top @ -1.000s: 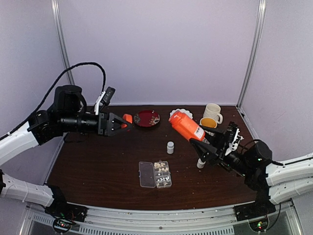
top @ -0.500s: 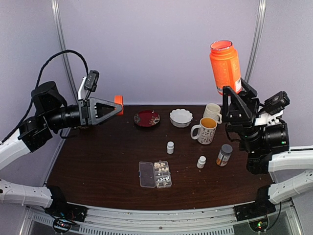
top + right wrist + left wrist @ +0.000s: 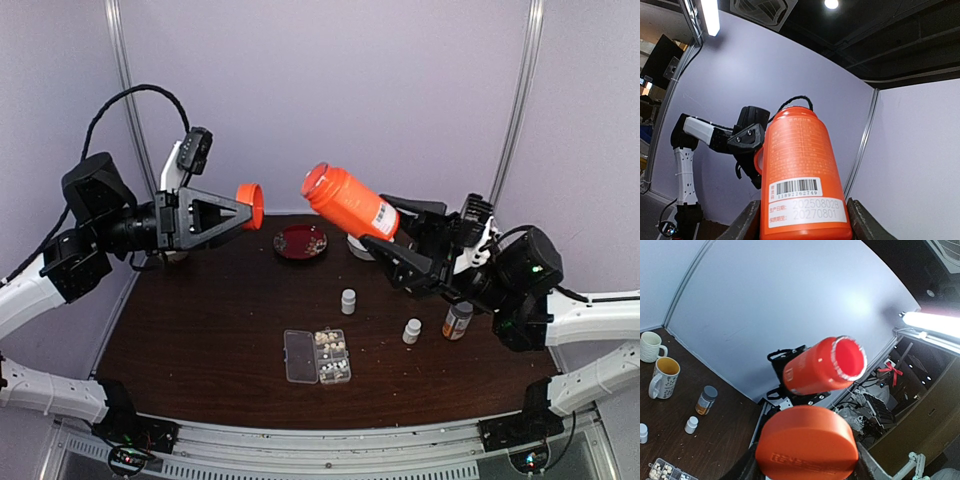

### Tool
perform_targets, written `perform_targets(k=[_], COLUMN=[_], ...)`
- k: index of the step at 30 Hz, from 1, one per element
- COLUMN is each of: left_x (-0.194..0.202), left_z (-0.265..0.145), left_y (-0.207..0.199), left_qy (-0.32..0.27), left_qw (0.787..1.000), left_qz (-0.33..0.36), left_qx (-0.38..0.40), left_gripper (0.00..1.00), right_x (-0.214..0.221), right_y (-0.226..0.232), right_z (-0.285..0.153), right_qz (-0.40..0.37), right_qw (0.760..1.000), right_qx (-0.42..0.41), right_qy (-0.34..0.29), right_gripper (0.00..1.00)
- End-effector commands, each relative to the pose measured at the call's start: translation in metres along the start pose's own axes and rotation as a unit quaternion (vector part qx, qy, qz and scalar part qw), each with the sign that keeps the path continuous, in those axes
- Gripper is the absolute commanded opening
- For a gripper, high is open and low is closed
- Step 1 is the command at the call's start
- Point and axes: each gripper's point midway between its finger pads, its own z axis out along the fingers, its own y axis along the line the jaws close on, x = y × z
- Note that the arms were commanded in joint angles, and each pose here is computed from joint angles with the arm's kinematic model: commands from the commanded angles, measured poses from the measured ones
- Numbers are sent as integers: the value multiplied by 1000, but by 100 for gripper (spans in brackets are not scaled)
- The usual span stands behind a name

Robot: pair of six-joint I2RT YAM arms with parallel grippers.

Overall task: Sort the pills into containers
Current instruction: Close the lid of the pill bottle.

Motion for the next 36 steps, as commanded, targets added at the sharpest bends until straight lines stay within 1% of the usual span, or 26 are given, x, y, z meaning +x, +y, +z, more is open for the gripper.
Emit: perform_targets(k=[1, 6, 11, 23, 27, 30, 32, 36], left_x=[-8, -3, 2, 4, 2, 1, 2, 7], left_z=[8, 16, 18, 14, 9, 8, 10, 14], left_y=[-29, -28, -19, -16, -17, -17, -16, -13], left_qy=[5, 17, 22, 20, 9, 6, 10, 22], left_qw=[998, 998, 999, 999, 999, 999, 999, 999], left_qz=[24, 19, 16, 28, 38, 41, 39, 31], left_qx=[55, 60, 43, 28, 21, 19, 22, 27], left_gripper=[5, 5, 5, 5, 6, 6, 7, 7], right_x=[28, 38, 39, 32, 29, 30, 40, 49], right_y=[18, 26, 29, 19, 16, 26, 35, 40], right_z=[8, 13, 13, 5, 2, 10, 17, 23], right_qz=[18, 29, 33, 32, 34, 34, 26, 28], right_qw=[998, 997, 997, 999, 999, 998, 996, 994], right_qx=[-40, -49, -53, -21, -13, -44, -60, -66], right_qy=[44, 52, 51, 37, 30, 41, 67, 81], right_gripper=[0, 0, 0, 0, 0, 0, 0, 0])
